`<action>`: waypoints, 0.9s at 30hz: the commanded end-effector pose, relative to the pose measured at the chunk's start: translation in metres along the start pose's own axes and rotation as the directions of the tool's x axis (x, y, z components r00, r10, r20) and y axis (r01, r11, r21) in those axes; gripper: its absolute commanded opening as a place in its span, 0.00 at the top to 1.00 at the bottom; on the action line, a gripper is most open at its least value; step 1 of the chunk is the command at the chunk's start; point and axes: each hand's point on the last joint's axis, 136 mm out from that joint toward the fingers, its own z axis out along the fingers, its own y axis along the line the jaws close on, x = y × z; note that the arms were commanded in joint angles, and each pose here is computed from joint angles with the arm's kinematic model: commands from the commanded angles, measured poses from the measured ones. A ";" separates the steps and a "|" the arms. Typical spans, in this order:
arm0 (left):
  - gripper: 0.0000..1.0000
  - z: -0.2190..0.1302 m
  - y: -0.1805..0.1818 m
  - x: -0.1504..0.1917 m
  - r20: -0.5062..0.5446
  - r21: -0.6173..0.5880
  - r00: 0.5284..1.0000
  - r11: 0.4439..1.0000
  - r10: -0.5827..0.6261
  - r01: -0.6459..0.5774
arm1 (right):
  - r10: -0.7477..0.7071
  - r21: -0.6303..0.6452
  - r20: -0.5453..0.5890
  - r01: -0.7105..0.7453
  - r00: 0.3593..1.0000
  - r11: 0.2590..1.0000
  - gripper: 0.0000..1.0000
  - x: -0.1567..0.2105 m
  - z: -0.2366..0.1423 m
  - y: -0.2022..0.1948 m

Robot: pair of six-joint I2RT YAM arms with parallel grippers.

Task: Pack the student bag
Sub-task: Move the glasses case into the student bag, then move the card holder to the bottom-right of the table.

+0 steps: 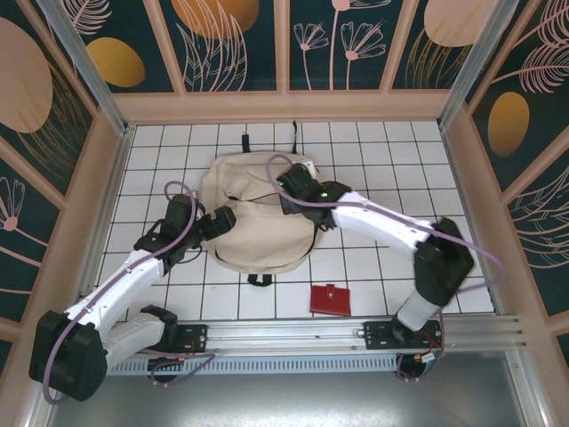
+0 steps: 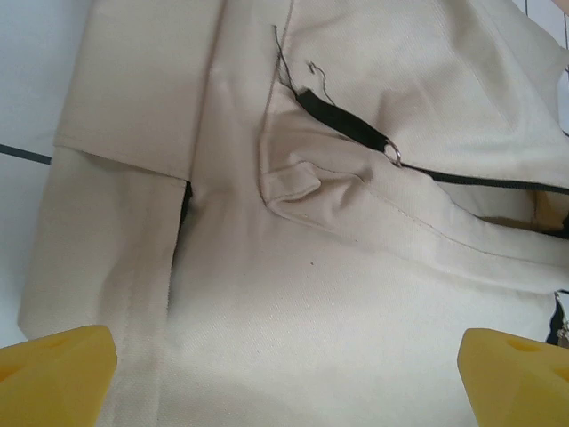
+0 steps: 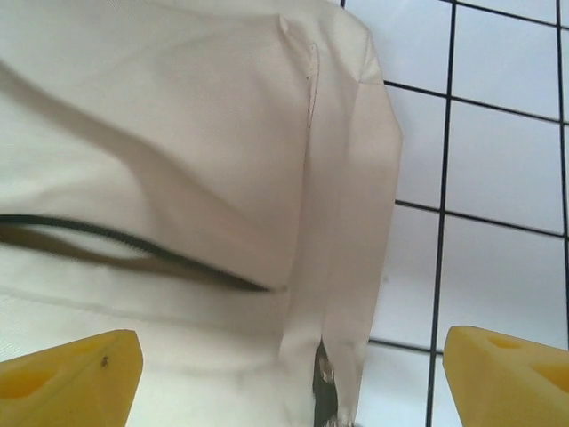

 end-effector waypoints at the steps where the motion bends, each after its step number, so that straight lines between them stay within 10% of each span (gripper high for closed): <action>1: 0.01 -0.004 -0.014 -0.006 -0.006 0.049 0.999 0.998 0.036 -0.036 | 0.065 -0.083 -0.129 -0.076 0.990 0.994 0.12 0.042 -0.014 -0.004; 14: 0.01 0.011 -0.035 -0.041 0.073 0.065 0.997 0.998 -0.013 0.008 | 0.152 -0.100 -0.453 -0.219 0.879 0.970 0.29 0.208 -0.051 -0.034; 27: 0.01 0.018 -0.036 -0.047 0.110 0.089 0.990 0.993 -0.087 0.077 | 0.222 -0.116 -0.573 -0.346 0.789 0.931 0.40 0.257 -0.070 0.005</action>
